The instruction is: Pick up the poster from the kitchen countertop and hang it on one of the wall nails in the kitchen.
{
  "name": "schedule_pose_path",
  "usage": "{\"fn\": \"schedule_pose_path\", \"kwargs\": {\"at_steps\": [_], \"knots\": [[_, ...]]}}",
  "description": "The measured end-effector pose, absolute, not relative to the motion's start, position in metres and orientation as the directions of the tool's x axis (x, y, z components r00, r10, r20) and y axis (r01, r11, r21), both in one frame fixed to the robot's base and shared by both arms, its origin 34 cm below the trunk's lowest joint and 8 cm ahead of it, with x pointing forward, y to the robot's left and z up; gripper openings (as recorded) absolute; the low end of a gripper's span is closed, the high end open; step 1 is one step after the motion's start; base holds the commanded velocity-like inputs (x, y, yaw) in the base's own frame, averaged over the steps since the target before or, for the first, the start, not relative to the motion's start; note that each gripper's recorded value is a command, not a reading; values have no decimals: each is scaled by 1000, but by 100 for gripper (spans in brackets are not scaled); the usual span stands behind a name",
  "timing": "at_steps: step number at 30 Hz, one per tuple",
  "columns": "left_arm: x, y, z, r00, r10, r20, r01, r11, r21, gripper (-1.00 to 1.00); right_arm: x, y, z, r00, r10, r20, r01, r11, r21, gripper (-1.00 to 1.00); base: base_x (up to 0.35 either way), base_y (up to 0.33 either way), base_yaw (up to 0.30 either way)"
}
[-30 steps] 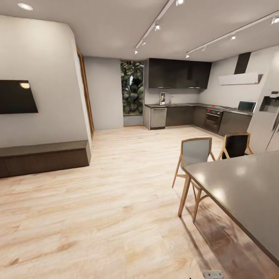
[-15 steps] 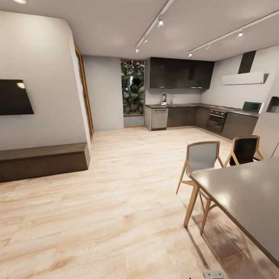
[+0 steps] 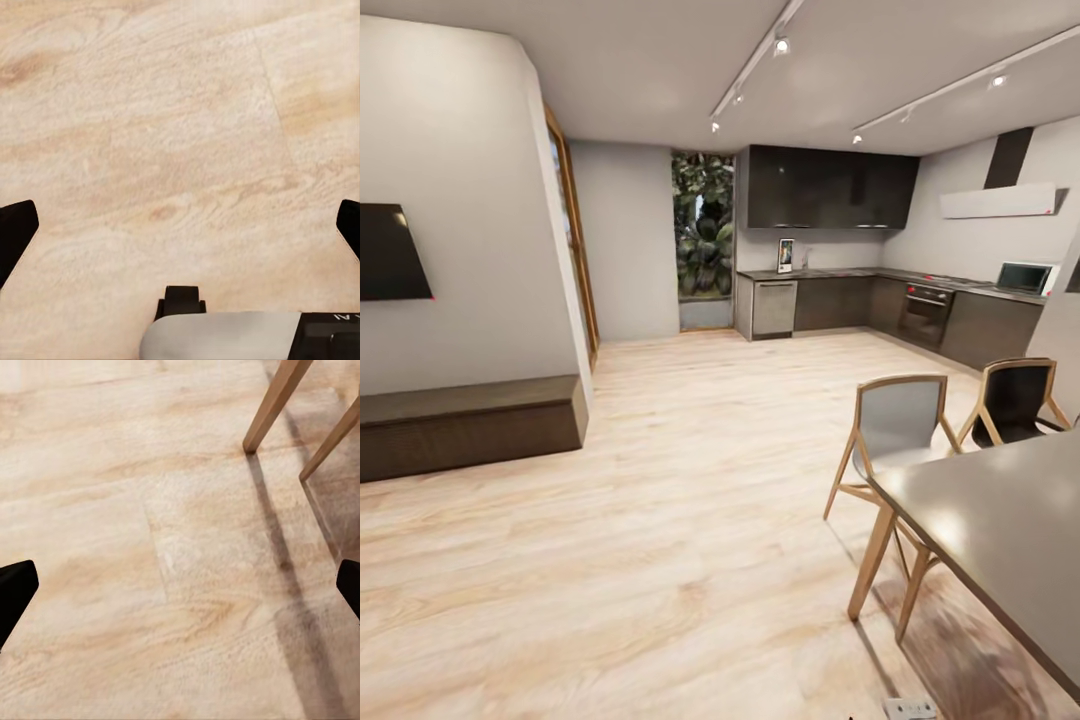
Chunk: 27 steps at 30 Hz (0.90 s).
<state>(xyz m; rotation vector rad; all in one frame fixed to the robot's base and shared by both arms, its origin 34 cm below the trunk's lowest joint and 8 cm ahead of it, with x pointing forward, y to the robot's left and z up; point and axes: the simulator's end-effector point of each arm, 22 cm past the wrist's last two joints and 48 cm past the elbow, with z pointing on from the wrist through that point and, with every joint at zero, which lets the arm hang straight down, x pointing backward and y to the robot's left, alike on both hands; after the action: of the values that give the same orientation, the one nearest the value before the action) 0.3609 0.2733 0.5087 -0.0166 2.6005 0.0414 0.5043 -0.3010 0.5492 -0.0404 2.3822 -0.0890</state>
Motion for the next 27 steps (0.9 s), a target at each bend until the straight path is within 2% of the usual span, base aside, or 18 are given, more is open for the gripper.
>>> {"fn": "schedule_pose_path", "kwargs": {"at_steps": [27], "knots": [[361, 273, 509, -857, -4, -516, -20, 999, 26, 100, 504, -301, 549, -726, -55, -685, -3, 997, -76, 100, 336, 0, 0]]}}
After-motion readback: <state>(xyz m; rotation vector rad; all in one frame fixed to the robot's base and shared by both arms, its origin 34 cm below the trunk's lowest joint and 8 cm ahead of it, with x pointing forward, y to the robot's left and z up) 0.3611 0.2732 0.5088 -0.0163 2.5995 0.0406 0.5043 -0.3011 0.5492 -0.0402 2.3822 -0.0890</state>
